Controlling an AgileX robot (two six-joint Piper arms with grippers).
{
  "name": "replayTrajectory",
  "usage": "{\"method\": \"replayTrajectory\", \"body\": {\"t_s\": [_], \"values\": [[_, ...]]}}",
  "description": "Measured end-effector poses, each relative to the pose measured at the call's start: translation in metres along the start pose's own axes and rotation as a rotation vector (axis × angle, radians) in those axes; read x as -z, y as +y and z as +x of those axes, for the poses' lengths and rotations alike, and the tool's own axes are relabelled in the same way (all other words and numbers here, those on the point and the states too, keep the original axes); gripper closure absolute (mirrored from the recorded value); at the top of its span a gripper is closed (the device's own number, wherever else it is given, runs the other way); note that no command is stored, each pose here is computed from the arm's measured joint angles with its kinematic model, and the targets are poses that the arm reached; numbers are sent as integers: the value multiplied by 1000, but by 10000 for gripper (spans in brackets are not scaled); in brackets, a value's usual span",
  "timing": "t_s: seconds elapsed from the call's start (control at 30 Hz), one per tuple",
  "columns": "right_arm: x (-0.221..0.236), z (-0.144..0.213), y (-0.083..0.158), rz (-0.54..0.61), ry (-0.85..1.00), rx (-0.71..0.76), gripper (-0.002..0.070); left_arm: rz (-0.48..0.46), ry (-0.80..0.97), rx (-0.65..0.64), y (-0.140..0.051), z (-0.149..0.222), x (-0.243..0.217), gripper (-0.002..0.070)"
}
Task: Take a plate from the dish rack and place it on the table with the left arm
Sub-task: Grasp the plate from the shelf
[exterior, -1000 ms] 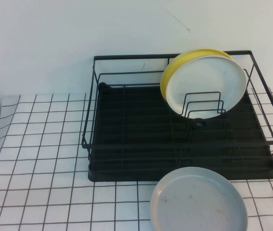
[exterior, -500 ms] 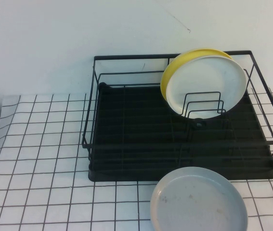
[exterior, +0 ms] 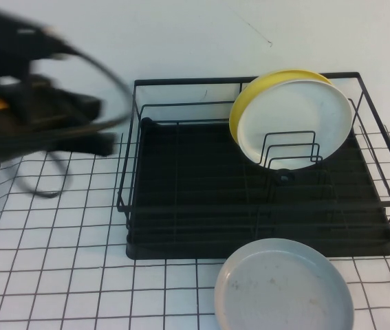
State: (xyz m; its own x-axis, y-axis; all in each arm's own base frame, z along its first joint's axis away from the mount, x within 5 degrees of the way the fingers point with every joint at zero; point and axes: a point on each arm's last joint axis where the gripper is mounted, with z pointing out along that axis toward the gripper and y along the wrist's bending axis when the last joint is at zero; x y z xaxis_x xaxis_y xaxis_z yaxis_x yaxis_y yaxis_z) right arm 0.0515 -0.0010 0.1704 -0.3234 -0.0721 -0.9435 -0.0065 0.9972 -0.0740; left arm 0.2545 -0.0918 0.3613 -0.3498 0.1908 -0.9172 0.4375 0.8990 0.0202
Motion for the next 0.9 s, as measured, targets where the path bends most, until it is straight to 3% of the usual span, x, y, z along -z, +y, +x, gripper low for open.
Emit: {"method": "replayTrajectory", "body": {"t_s": [0.23, 0.4, 0.5, 0.67, 0.77, 0.9], "values": [[0, 0, 0, 0, 0, 0, 679, 107, 9, -278, -51, -9, -102, 678], [0, 0, 0, 0, 0, 0, 679, 129, 22, -353, -69, -4, -163, 666], [0, 0, 0, 0, 0, 0, 679, 132, 35, -358, -72, 1, -195, 588], [0, 0, 0, 0, 0, 0, 679, 130, 23, -357, -75, 1, -227, 341], [0, 0, 0, 0, 0, 0, 679, 126, 2, -355, -76, -4, -236, 289], [0, 0, 0, 0, 0, 0, 679, 110, -39, -351, -76, -8, -242, 306]]}}
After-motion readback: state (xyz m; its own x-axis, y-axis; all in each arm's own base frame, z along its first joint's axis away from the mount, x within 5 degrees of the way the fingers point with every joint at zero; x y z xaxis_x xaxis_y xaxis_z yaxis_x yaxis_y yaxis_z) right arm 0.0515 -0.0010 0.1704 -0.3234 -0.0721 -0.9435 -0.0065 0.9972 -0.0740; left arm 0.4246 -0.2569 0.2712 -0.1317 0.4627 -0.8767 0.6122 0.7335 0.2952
